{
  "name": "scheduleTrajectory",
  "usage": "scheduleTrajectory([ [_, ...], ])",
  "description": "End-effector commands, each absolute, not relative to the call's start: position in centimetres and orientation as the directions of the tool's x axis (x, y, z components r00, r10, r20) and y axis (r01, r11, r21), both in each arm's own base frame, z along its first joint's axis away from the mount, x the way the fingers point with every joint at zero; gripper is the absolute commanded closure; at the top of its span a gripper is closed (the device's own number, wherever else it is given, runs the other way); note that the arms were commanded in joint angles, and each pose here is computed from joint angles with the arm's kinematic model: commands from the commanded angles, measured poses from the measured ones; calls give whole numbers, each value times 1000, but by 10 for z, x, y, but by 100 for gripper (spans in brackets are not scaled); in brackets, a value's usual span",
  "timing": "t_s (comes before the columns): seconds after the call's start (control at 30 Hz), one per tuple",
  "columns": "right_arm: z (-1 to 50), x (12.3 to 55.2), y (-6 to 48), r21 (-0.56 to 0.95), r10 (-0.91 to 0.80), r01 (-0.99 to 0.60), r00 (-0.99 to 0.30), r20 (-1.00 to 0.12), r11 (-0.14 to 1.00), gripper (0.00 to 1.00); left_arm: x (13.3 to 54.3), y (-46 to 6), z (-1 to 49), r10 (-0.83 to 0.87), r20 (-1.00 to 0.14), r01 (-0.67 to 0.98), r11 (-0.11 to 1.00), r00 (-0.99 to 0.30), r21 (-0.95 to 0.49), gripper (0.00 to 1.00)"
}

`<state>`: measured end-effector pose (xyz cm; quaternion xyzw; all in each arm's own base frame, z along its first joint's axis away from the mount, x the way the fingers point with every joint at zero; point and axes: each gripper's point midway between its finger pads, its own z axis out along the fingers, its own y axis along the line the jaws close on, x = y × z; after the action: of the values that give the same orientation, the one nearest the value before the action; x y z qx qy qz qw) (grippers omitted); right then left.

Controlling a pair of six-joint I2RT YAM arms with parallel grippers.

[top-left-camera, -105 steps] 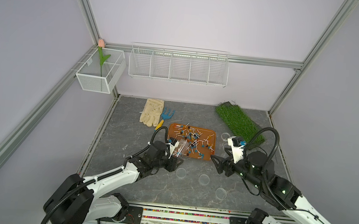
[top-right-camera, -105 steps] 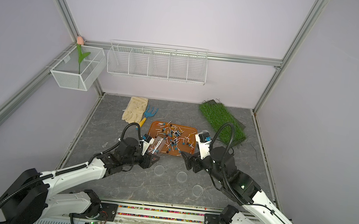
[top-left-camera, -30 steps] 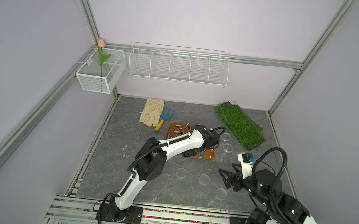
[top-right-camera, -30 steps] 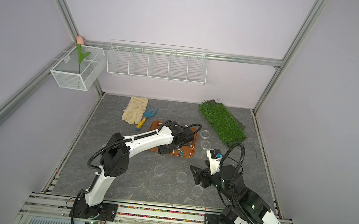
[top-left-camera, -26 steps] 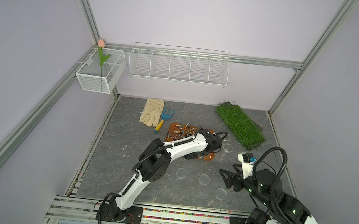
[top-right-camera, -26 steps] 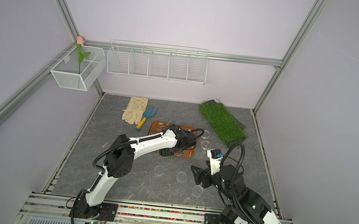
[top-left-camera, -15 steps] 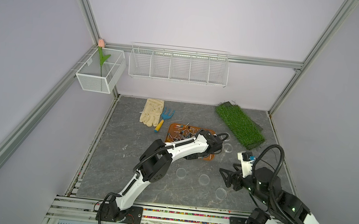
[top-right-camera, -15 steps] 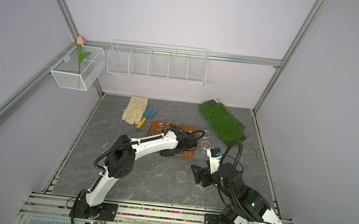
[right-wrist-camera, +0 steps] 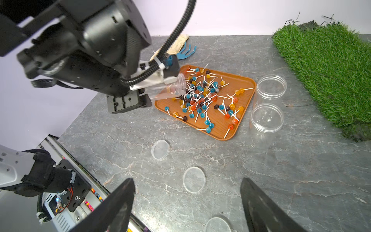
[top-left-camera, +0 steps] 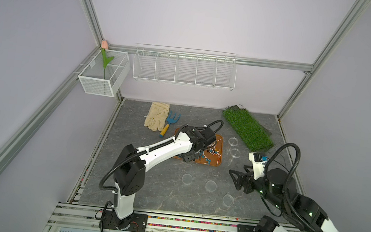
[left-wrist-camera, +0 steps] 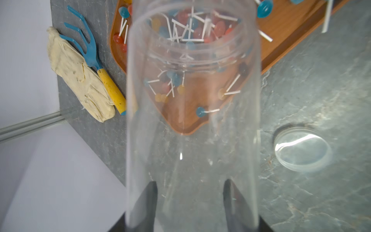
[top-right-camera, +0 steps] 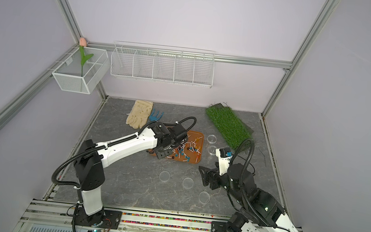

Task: Pour the candies out of the jar
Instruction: 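Pour the candies out of the jar onto the tray, then place the jar at the center of the board.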

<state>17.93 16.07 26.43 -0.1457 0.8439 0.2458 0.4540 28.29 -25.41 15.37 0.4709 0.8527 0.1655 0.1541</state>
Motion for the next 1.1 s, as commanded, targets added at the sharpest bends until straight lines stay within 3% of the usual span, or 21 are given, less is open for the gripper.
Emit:
scheduleTrajectory([
  [0.0,284,185,163,254,-36,-479,-516,-856,841,15,271,-273,173,804,-290,744,592,-519,310,59],
  [0.27,326,211,181,153,-126,-492,-489,-863,857,20,251,-270,230,654,-592,708,680,-471,189,59],
  [0.57,395,234,219,182,-134,-629,-420,-898,756,26,229,-249,292,371,-888,682,725,-273,94,59],
  [0.7,408,234,240,257,-162,-728,-451,-878,636,26,218,-240,299,326,-925,698,709,-197,101,58],
  [0.87,389,222,272,338,-321,-828,-502,-803,448,28,205,-242,297,350,-928,751,645,-127,140,58],
  [1.07,367,227,291,405,-375,-830,-541,-753,383,46,203,-248,293,393,-915,768,612,-88,189,59],
])
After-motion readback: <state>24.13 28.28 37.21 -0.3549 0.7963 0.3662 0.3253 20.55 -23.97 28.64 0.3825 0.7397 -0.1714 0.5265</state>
